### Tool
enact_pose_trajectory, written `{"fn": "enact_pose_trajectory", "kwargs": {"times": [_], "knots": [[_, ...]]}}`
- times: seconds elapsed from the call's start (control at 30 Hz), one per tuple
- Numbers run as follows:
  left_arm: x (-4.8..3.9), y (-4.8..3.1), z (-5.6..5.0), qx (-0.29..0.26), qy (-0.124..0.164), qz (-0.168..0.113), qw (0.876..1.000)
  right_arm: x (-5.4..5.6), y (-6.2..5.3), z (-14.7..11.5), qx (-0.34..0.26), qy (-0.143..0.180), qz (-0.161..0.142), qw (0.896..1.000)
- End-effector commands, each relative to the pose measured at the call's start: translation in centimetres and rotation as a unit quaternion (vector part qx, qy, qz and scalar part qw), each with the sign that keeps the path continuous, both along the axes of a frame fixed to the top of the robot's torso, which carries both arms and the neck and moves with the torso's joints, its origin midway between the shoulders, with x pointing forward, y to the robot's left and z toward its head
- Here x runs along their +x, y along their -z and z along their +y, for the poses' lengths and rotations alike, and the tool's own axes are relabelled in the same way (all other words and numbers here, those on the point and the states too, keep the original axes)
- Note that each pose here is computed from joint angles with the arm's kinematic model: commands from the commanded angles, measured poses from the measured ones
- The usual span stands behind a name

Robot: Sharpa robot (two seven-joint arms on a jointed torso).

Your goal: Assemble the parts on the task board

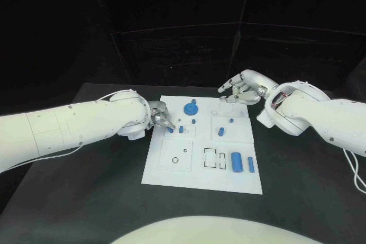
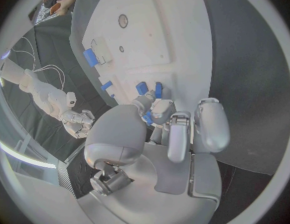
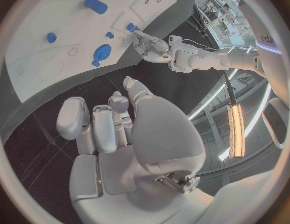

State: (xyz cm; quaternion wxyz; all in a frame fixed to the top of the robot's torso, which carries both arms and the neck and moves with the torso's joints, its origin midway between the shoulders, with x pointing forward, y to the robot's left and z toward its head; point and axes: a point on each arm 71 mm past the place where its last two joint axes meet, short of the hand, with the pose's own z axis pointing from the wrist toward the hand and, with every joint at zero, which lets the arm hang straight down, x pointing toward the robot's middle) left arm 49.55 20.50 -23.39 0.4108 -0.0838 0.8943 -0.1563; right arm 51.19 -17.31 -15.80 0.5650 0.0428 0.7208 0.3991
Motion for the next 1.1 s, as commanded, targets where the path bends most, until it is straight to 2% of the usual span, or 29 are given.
{"fn": "enact_pose_trajectory", "kwargs": {"times": [0.03,0.63,1.1], "knots": [[-0.02,0.11,0.10,0.012,-0.001,0.006,1.000,0.00,-0.13,0.10,0.000,-0.004,-0.001,1.000],[-0.20,0.29,-0.39,0.020,0.012,0.021,1.000,-0.01,-0.11,0.13,0.000,-0.004,0.000,1.000],[0.19,0.45,-0.51,0.028,0.009,0.026,0.999,-0.02,-0.14,0.10,0.000,-0.004,-0.001,1.000]]}}
